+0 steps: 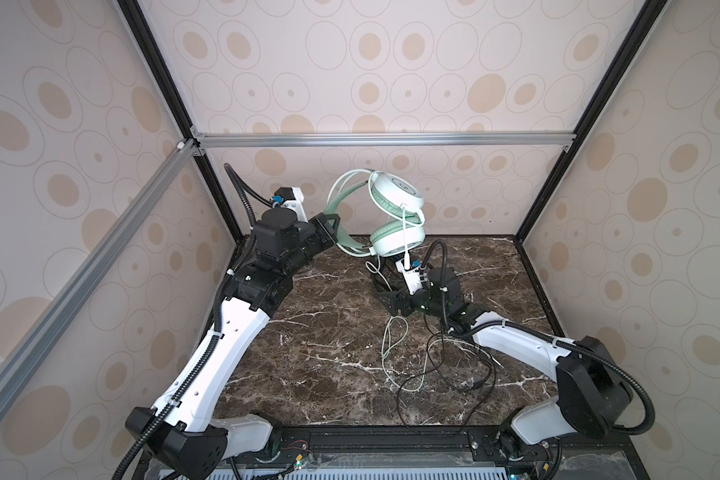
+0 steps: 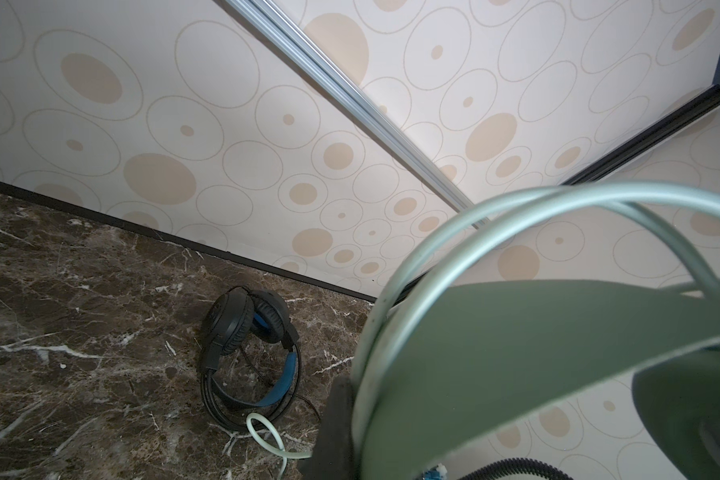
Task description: Wrap the headphones
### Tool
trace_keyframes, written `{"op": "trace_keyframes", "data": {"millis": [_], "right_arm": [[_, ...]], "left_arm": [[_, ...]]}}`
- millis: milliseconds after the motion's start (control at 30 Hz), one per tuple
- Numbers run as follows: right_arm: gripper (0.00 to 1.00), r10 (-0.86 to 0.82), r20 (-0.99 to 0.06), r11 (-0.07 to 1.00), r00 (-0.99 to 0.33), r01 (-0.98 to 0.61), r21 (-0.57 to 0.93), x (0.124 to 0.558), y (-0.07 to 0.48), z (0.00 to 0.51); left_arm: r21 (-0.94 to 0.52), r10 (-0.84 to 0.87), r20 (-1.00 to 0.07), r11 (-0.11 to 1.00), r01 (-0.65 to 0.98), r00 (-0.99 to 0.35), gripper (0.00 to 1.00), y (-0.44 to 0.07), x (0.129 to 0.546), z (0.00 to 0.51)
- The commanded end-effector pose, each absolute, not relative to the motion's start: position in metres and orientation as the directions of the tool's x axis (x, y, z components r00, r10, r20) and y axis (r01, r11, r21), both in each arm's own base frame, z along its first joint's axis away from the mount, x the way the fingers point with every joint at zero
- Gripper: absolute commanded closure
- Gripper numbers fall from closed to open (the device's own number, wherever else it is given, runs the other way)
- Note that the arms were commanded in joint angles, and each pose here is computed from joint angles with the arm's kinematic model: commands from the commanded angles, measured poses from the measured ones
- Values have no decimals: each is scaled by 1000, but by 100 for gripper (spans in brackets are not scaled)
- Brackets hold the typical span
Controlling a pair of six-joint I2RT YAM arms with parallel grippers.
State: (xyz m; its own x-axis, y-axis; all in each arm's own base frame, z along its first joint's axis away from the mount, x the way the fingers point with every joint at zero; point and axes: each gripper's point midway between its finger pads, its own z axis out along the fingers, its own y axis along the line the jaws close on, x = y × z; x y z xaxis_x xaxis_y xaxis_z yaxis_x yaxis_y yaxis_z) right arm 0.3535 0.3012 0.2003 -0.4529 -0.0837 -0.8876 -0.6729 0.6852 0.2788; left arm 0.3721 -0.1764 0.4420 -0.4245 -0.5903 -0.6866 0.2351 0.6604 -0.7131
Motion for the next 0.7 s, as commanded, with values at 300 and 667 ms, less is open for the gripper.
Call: {"op": "trace_keyframes", "data": {"millis": [300,667], "right_arm": [[15,-17,-911,706,-413,-650,281,387,312,215],[20,-1,-897,707,-441,-635,311,406,324,195]], "left_arm": [[-720,-620,-694,606,339,-366,100,-176,355,493],[-728,-622,-685,595,340,-379,100,-180,358,489]]}}
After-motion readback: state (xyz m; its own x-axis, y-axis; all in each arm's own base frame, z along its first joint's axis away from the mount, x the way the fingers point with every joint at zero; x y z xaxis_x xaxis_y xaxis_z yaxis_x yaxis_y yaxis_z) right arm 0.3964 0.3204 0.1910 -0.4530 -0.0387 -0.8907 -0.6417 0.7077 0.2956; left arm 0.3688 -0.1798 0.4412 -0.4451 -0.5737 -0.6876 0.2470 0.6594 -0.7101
